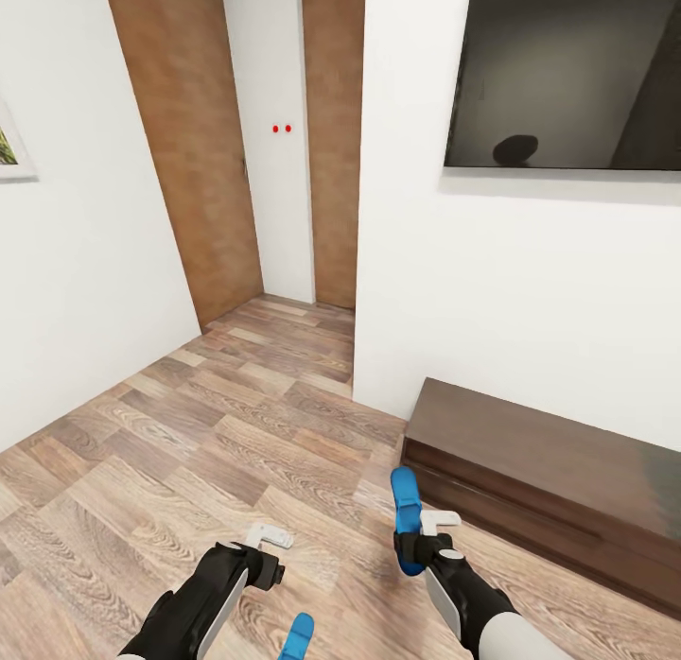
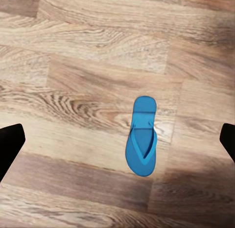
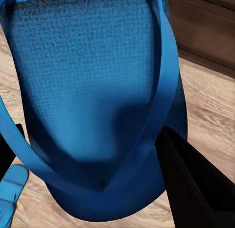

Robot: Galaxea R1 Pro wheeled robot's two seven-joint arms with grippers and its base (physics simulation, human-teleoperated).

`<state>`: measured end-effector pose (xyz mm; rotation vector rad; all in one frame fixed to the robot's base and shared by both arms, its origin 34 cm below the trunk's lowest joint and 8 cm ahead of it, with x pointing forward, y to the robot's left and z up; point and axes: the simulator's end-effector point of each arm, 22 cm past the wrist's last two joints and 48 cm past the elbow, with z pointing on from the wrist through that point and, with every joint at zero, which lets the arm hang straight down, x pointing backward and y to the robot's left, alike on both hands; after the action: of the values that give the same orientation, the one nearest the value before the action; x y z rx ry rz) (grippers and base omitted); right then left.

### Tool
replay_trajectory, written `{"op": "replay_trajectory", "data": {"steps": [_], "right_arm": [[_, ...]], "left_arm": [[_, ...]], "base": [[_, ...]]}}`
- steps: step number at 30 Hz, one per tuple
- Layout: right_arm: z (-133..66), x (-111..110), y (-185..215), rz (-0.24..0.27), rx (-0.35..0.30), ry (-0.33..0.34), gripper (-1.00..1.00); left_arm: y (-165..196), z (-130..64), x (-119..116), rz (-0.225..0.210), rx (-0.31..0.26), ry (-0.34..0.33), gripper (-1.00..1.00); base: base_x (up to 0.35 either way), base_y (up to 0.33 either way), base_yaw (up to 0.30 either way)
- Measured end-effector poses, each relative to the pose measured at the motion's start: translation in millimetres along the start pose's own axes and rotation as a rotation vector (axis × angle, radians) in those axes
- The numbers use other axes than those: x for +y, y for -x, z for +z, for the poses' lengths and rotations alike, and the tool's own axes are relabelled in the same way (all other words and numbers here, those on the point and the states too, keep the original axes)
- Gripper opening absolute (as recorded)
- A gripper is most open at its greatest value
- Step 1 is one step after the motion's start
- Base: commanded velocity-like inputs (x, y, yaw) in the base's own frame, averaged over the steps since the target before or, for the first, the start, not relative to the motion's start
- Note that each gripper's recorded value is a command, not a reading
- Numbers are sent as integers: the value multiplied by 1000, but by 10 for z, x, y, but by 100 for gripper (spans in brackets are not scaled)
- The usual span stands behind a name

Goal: In the bedroom, move the book from the bed onto either nightstand, and place the two sandals side by side next to the bed.

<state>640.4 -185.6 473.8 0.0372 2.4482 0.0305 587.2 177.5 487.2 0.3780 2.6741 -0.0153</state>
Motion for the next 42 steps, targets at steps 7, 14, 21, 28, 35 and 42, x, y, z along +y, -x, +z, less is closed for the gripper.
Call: {"op": "replay_trajectory", "data": {"steps": [7, 14, 21, 28, 35, 42], "right_arm": [[0, 6, -4, 0, 1, 2, -100], [0, 6, -6, 0, 1, 2, -100], [0, 3, -6, 0, 1, 2, -100], [0, -2, -6, 0, 1, 0, -100], [-1, 7, -4, -1, 1, 1, -100], [0, 13, -15, -1, 3, 3, -100]], "left_arm": [[1, 0, -2, 0, 0, -1, 100], [1, 0, -2, 0, 0, -1, 100], [3, 0, -4, 2, -1, 2, 100], [4, 0, -21, 6, -1, -2, 100], [4, 0, -25, 7, -1, -2, 100], [4, 0, -26, 7, -1, -2, 100]], "base": [[4, 126, -50], [1, 57, -184], [0, 41, -258], [0, 13, -270], [0, 30, -123], [0, 25, -22]]}}
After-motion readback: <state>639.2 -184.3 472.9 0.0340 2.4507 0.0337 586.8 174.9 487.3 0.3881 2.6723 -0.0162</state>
